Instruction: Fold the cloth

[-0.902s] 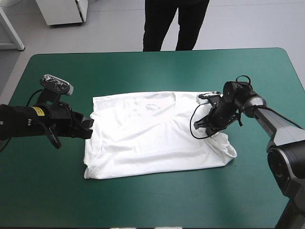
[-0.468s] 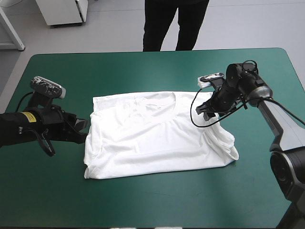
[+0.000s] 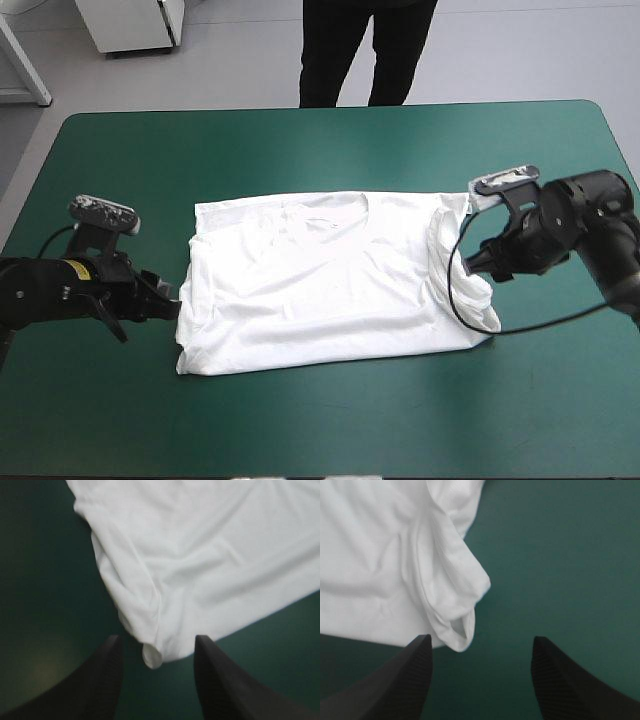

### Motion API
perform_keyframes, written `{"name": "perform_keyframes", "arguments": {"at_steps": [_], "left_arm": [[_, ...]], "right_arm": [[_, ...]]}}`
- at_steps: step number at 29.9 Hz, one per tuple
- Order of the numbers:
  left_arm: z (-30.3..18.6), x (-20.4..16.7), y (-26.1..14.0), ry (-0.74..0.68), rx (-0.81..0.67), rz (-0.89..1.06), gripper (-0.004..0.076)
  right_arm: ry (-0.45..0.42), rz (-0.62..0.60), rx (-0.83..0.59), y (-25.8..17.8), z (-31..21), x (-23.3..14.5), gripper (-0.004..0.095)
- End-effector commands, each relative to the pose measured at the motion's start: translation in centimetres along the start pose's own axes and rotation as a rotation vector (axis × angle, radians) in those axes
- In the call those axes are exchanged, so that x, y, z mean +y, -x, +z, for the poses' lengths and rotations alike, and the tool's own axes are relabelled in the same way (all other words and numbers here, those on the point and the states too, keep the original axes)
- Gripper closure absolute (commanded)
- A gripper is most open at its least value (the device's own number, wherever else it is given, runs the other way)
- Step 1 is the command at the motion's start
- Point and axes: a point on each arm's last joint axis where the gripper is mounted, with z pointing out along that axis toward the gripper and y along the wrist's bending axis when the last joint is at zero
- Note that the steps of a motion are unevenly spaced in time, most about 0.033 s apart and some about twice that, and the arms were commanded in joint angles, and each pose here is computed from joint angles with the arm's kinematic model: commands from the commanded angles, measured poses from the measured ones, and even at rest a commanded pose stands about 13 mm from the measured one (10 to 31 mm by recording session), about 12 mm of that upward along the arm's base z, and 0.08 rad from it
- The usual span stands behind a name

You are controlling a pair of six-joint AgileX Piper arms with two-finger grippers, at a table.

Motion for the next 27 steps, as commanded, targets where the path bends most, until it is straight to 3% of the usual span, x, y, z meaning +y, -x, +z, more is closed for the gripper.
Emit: {"name": "perform_keyframes", "arguments": {"at_steps": [1,4,11,18,27], "left_arm": [[2.4,0.1,-2.1,-0.010,0.130,-0.011,0.0355],[4.8,0.5,-3.9,0.011,0.230,-0.004,0.0330],[8.7,0.5,-5.1,-0.042,0.283,-0.023,0.0270],[11.7,1.0,-4.0,-0.054,0.296,-0.026,0.0270],[16.4,1.6,-3.8,-0.093,0.423,-0.042,0.0270]], "right_arm": [[-0.069,0.012,-0.024,-3.3,-1.9,-0.4,0.0344],[-0.088,0.008,-0.021,-5.1,-1.6,-0.3,0.0344],[-0.084,0.011,-0.004,-6.0,-0.7,-0.1,0.0344],[-0.085,0.011,-0.017,-5.9,-0.6,-0.1,0.0344],[-0.115,0.003,-0.028,-5.8,-0.7,-0.4,0.0344]]}}
